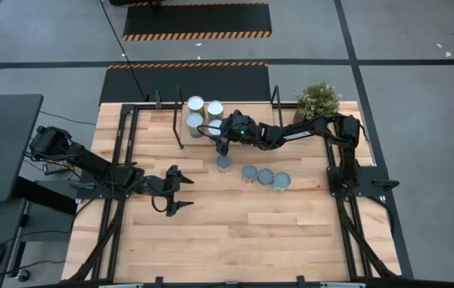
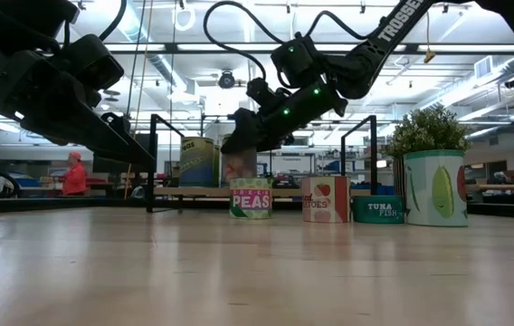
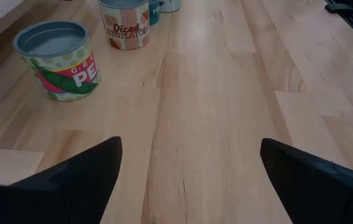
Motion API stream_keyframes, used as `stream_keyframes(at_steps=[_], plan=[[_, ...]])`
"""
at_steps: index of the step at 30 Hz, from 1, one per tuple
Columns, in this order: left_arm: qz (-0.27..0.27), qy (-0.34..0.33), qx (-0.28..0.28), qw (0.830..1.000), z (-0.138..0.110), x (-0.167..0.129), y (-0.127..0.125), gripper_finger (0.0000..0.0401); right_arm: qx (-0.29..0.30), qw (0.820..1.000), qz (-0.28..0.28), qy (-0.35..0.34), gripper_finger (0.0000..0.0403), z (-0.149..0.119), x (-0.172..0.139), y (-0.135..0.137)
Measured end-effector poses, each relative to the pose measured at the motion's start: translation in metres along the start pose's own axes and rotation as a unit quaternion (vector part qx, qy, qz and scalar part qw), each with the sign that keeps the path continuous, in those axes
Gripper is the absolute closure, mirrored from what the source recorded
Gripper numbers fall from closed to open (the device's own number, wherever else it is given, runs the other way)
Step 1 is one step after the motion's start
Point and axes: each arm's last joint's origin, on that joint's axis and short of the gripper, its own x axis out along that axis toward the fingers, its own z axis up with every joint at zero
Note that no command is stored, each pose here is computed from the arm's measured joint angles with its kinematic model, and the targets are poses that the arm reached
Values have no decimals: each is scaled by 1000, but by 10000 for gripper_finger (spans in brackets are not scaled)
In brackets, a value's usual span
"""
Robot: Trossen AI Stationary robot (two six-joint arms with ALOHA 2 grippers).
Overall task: Pick and place cans onto a shelf
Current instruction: Put the canned peaches on the shelf
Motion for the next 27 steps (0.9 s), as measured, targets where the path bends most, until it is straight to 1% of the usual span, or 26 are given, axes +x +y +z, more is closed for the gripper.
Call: stream_keyframes(at_steps=[9,13,17,27], plan=[[0,0,0,1000,0,0,0,12,-15,1000,-10,-5,41,1,0,2],[0,0,0,1000,0,0,0,12,-25,999,-17,-18,41,4,-1,4],[0,0,0,1000,0,0,0,12,-25,999,-20,-32,41,7,-1,4],[0,0,-1,1000,0,0,0,12,-29,998,-28,-37,41,8,0,-3]])
